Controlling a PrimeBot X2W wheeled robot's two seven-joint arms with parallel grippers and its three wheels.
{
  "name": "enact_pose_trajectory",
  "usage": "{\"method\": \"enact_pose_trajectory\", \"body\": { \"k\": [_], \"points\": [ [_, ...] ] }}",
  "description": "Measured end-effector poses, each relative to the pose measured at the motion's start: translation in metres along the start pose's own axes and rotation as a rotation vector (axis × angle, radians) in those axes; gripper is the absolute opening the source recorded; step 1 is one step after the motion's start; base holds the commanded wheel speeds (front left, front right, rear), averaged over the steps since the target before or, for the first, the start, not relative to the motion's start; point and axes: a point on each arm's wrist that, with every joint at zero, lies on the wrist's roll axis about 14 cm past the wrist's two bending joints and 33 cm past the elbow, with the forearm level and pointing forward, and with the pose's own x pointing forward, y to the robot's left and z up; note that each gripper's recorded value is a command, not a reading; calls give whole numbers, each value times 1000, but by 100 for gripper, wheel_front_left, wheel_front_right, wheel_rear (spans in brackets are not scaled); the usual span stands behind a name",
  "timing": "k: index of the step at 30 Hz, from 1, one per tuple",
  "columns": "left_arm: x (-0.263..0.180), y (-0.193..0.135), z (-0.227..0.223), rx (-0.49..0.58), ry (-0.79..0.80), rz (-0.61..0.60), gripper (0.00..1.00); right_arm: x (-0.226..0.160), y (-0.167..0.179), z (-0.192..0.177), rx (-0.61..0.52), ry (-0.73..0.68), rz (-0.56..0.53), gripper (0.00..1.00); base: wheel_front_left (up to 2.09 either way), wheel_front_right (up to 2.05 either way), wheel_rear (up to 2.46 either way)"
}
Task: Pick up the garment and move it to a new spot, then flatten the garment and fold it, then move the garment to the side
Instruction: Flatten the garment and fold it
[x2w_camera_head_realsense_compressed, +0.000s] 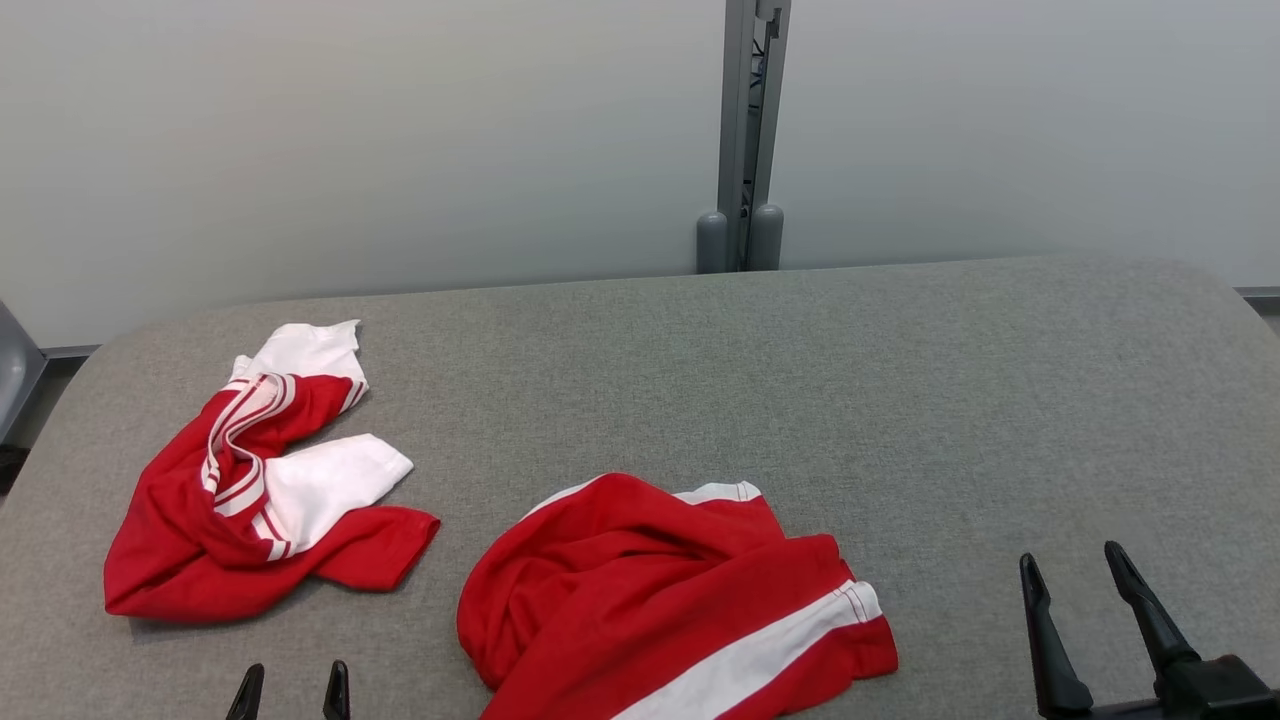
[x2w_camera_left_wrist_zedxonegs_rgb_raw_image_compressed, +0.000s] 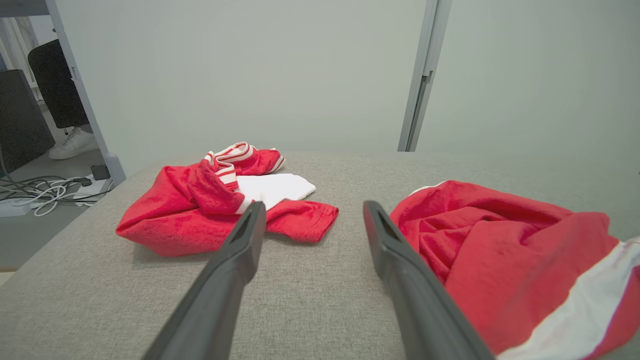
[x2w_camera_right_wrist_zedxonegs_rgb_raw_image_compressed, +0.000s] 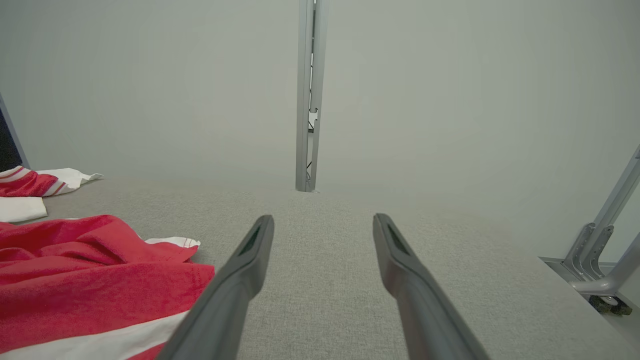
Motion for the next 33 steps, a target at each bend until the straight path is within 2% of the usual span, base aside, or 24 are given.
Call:
{"method": "enact_pose_trajectory", "body": {
  "k": [5, 7, 9, 12, 21, 26, 33],
  "points": [
    [-3, 0, -15, -24, 47, 4, 100, 12, 17, 19, 9, -64, 53, 100, 0, 0, 0],
    [-7, -1, -30, -61, 115, 9, 100, 15, 37, 12, 34, -42, 117, 100, 0, 0, 0],
    [-10, -9, -46, -97, 217, -5, 100, 8, 56, -17, 7, 58, 223, 100, 0, 0, 0],
    [-19, -26, -69, -158, 386, -51, 100, 11, 62, -43, -32, 191, 302, 100, 0, 0, 0],
    [-45, -60, -107, -282, 678, -129, 100, 19, 86, -94, -45, 472, 445, 100, 0, 0, 0],
    [-45, -68, -112, -315, 721, -146, 100, 31, 89, -105, -55, 507, 470, 100, 0, 0, 0],
    [-39, -71, -120, -364, 743, -143, 100, 37, 111, -116, -40, 537, 542, 100, 0, 0, 0]
  ]
}}
